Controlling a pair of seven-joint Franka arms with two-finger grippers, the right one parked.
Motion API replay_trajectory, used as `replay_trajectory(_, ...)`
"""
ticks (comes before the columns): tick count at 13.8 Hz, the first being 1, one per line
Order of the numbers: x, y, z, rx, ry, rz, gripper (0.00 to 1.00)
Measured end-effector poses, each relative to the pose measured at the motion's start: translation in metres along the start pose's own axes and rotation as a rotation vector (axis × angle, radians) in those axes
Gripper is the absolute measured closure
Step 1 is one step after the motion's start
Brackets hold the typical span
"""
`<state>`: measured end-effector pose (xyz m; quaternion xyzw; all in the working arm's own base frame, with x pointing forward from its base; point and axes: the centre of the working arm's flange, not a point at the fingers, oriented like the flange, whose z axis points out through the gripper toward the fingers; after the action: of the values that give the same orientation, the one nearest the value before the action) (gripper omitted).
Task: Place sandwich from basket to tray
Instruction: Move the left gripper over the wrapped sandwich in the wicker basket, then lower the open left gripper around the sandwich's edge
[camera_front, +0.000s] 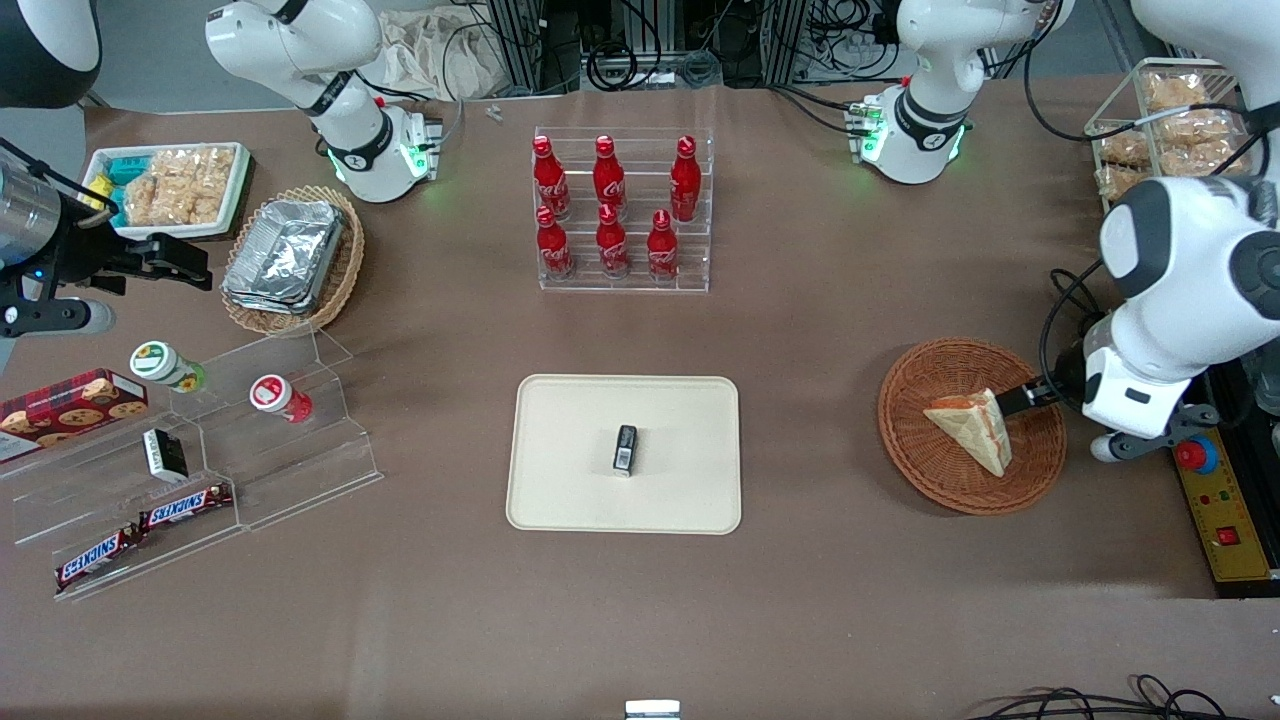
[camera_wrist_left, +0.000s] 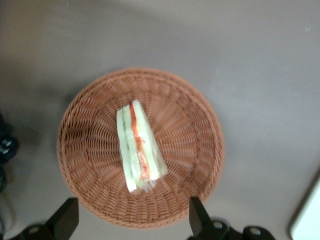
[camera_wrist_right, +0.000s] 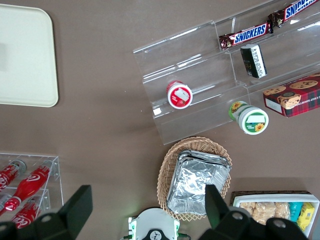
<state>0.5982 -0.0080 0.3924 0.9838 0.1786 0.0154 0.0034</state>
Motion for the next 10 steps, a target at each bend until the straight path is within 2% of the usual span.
replay_trajectory(5, -0.021, -0.022, 0.069, -0.024, 0.039, -0.092, 0.00)
replay_trajectory(10, -0.021, -0.034, 0.107, -0.022, 0.013, -0.152, 0.00)
